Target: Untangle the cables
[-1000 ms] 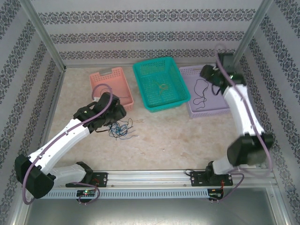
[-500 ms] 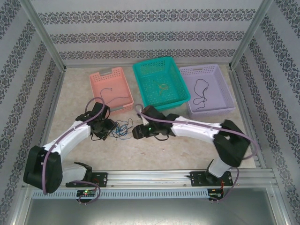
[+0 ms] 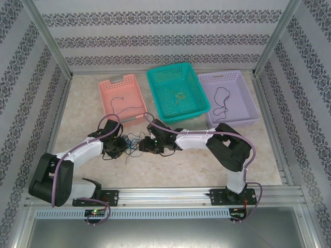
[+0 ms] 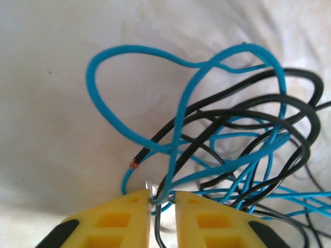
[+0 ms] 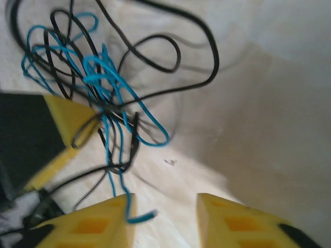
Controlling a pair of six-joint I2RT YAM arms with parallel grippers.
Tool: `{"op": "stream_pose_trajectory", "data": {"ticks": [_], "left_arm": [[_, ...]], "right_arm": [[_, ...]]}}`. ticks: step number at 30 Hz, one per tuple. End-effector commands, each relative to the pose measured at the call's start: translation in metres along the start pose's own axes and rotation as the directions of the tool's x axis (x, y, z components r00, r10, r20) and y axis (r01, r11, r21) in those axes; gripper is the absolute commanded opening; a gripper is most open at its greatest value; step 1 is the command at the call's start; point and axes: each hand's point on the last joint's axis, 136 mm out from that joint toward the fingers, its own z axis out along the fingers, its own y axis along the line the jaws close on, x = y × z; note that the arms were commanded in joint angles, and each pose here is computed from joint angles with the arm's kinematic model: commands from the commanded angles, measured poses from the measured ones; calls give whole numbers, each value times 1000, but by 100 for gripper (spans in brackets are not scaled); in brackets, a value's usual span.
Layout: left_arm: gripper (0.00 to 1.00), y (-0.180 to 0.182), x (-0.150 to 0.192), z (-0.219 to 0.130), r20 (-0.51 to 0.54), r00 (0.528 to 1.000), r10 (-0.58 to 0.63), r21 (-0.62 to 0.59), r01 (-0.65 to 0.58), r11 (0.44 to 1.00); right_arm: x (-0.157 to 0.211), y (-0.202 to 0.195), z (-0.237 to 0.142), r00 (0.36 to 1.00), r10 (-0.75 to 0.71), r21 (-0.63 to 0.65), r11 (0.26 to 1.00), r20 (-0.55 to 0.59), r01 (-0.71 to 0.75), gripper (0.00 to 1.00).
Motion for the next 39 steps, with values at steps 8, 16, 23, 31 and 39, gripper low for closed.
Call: {"op": "stream_pose_trajectory", "data": {"ticks": [8,16,23,31,39], "left_arm": [[0,-7,-13,-19,88,996,-17,22,15,1000],[0,-2,-23,-39,160,987,-14,-7,15,1000],[0,-12,-16,-32,123,992,-18,55,12,998],[0,12,2,-20,50,990,132,-61,-129,990],[0,28,6,-14,50,989,141,-98,-136,986]], "right_arm": [[-9,-11,-42,975,159,20,986,155,-164,0],[-2,-62,-109,967,94,183,973,239,-140,0],[-8,-33,-106,978,-20,188,982,206,-20,14],[-44,13,-66,963,106,118,983,247,-139,50],[-44,18,-30,897,353,104,915,266,-391,51]]}}
